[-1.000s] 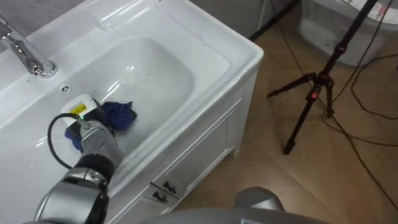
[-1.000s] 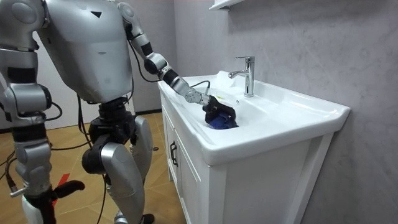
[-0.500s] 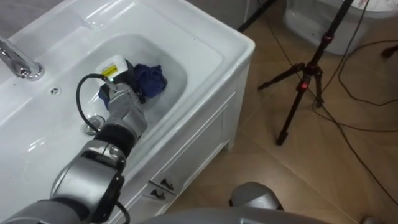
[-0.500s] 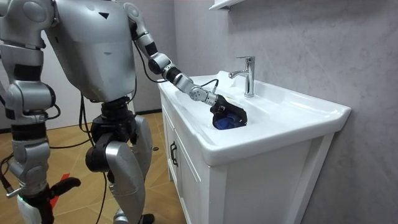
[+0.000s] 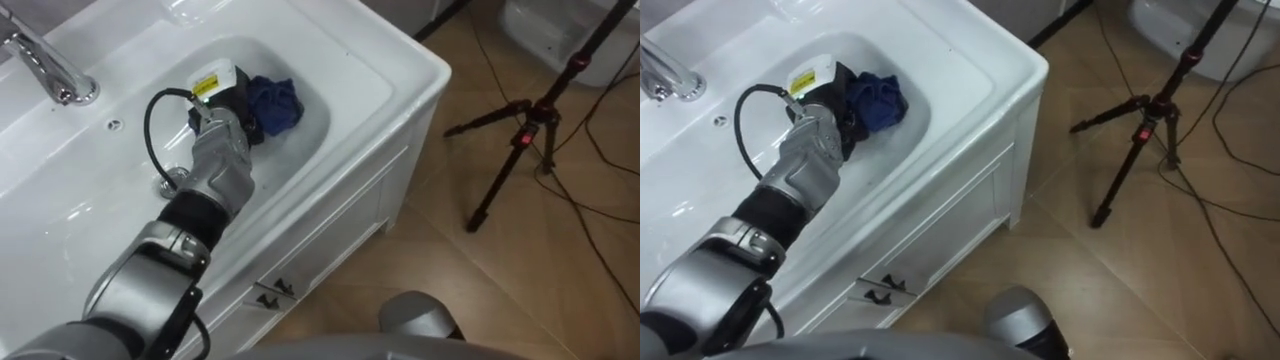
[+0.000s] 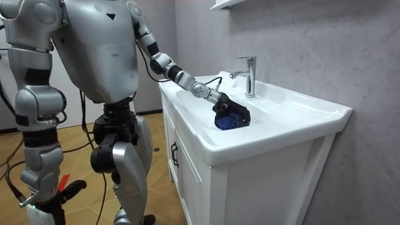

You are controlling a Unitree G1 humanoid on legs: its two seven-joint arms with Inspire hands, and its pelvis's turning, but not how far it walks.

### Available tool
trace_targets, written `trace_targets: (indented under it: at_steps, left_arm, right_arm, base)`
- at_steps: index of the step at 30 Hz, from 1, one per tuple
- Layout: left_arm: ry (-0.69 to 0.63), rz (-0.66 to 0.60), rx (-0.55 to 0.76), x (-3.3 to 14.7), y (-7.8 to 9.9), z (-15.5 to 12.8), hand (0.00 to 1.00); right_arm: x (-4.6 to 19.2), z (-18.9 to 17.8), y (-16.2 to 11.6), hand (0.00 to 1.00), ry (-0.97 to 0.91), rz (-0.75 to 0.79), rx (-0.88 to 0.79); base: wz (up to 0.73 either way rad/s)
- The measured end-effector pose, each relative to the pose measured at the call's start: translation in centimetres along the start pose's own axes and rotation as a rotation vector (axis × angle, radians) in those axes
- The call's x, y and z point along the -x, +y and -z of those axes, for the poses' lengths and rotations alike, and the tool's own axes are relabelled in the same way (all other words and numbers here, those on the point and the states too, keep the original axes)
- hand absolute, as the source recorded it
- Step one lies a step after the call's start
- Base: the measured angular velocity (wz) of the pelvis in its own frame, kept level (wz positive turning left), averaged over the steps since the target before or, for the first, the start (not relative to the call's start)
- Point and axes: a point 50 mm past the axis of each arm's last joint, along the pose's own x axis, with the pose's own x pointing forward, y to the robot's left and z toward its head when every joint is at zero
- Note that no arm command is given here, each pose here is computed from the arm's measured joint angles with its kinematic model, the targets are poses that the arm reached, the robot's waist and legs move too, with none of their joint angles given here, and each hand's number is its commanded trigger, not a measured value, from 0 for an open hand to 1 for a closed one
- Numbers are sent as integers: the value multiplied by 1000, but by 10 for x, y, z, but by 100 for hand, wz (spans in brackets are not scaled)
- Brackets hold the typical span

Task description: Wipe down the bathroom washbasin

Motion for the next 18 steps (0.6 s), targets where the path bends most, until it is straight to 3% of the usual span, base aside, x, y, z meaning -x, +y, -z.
trace_targets:
  at_steps: [6, 9, 18]
  left_arm:
    - [-35, 12, -35, 0, -8, 4, 100]
    - [-37, 52, -62, 5, -26, 16, 100]
    - [-13, 86, 60, 24, -61, 66, 100]
  right_arm:
    - [1, -1, -2, 0, -7, 6, -7]
    - [-1, 4, 0, 0, -3, 11, -17]
    - [-7, 11, 17, 0, -17, 3, -20]
  base:
    - [3]
    - [6]
    - [4]
